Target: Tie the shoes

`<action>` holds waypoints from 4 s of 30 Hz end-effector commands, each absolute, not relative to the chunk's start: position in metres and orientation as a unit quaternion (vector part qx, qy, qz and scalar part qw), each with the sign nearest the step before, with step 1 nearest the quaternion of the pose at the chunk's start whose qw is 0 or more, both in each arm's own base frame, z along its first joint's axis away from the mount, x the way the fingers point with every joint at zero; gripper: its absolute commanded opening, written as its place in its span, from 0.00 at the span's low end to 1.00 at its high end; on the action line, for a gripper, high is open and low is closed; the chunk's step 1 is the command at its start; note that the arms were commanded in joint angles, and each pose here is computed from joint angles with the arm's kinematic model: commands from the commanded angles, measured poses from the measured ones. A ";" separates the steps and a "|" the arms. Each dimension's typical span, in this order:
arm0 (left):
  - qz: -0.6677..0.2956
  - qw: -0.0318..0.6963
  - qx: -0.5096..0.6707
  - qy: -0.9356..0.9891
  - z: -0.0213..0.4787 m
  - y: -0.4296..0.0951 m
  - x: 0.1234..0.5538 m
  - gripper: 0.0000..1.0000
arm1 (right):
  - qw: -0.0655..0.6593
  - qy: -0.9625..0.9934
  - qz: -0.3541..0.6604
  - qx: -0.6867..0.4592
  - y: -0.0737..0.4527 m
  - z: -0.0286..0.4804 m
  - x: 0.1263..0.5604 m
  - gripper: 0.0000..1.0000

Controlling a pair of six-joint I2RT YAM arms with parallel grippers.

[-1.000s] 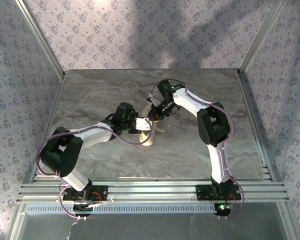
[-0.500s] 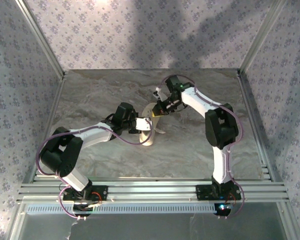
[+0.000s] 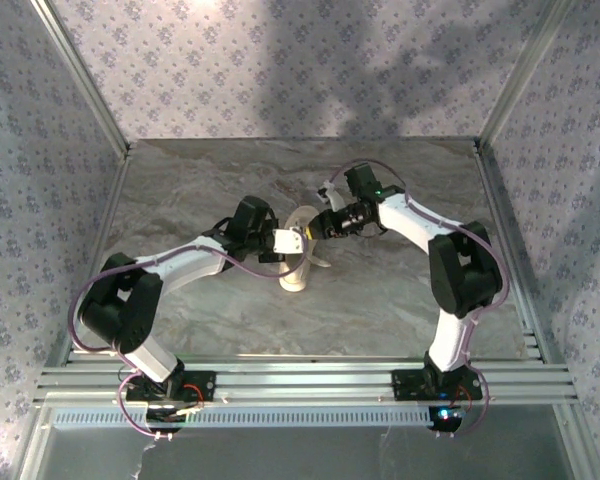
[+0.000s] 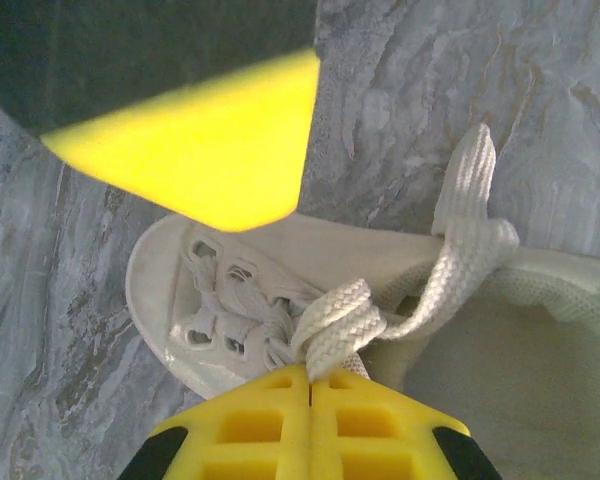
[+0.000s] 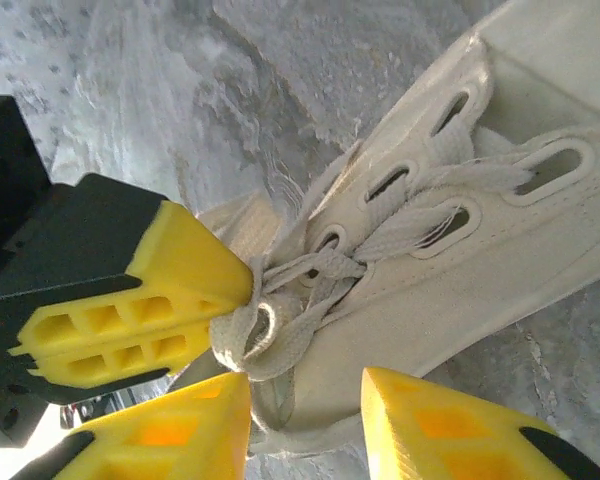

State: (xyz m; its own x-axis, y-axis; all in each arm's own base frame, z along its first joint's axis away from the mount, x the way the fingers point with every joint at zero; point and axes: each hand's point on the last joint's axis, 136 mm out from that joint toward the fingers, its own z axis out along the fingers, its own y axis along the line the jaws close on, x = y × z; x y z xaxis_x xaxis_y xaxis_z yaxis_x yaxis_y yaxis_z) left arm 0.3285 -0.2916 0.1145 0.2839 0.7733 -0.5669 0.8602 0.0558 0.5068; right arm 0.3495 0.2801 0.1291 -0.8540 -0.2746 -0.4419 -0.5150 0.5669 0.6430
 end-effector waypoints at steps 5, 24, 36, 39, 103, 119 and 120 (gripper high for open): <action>-0.105 0.377 0.678 0.622 0.112 -0.300 0.322 0.00 | 0.194 0.842 0.436 -0.253 0.288 0.150 0.350 0.46; -0.116 0.392 0.684 0.604 0.103 -0.304 0.328 0.19 | 0.140 0.865 0.433 -0.210 0.291 0.112 0.355 0.23; -0.109 0.406 0.686 0.594 0.108 -0.309 0.335 0.25 | 0.128 0.857 0.448 -0.221 0.295 0.114 0.352 0.20; -0.107 0.410 0.686 0.591 0.111 -0.311 0.337 0.25 | 0.123 0.851 0.458 -0.226 0.297 0.116 0.350 0.20; -0.100 0.430 0.659 0.609 0.113 -0.309 0.361 0.29 | 0.168 0.835 0.496 -0.168 0.283 0.126 0.393 0.29; -0.091 0.436 0.654 0.611 0.121 -0.301 0.366 0.31 | 0.164 0.815 0.520 -0.194 0.298 0.125 0.386 0.32; -0.092 0.436 0.654 0.611 0.121 -0.301 0.366 0.31 | 0.168 0.813 0.522 -0.197 0.298 0.126 0.385 0.32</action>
